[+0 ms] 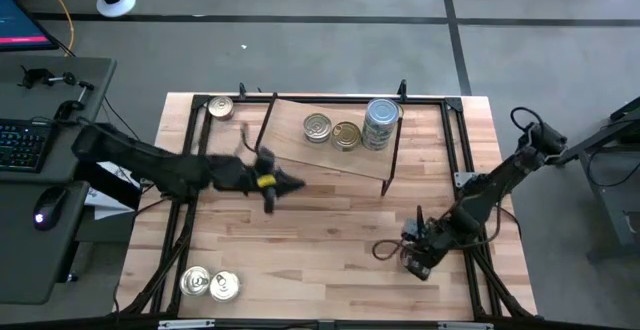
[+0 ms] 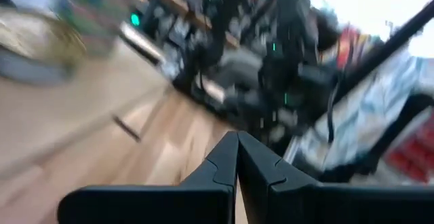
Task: Stack canned seafood by type on shelf
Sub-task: Stack the blue pink tuna can on top of the other blue pink tuna can on the shelf
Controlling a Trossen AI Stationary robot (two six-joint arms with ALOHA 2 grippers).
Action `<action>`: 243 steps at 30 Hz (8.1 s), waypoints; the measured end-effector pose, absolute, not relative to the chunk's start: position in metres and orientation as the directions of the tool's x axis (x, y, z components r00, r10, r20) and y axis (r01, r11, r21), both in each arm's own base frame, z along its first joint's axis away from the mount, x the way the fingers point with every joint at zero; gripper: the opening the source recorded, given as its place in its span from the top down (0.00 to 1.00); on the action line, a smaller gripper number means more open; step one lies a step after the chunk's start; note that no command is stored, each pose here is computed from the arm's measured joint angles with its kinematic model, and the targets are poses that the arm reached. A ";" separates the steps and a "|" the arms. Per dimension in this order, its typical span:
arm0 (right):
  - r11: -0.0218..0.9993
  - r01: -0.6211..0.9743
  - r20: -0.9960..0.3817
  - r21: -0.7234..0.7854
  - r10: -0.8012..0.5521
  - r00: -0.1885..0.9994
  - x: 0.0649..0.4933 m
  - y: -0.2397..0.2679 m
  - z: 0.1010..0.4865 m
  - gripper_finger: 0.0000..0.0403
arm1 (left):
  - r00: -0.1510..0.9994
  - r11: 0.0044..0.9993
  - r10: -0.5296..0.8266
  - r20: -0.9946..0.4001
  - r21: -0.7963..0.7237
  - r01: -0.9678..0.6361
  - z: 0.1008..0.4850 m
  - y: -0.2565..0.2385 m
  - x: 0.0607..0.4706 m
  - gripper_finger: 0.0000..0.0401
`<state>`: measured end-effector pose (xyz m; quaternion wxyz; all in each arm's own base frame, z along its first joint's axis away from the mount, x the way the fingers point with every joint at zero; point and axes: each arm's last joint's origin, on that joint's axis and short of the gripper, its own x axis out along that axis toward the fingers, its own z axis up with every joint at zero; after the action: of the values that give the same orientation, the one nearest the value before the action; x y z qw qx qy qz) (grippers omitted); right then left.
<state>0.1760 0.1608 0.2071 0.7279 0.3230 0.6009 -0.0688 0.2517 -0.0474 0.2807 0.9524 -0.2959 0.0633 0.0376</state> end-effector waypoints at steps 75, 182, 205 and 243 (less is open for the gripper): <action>0.838 0.391 -0.812 0.380 0.100 0.575 0.309 0.163 0.144 1.00 | 0.806 0.968 -0.141 -0.575 0.091 0.235 0.126 -0.150 0.329 1.00; 0.110 0.951 -0.942 0.290 -0.144 0.304 0.453 0.178 0.227 0.29 | 0.739 0.983 -0.180 -0.649 -0.089 0.162 0.174 -0.067 0.225 1.00; 0.095 0.974 -0.958 0.205 -0.185 0.220 0.442 0.179 0.233 0.29 | 0.739 0.983 -0.179 -0.649 -0.090 0.159 0.174 -0.067 0.225 1.00; 0.204 0.963 -0.974 0.177 -0.105 0.201 0.460 0.181 0.185 0.40 | 0.790 0.980 -0.201 -0.579 -0.109 0.169 0.189 -0.066 0.221 1.00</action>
<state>0.4595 0.1813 0.1847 0.6219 0.4623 0.4641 -0.4291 0.2213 -0.0660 0.1892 0.9457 -0.0255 0.3089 -0.0979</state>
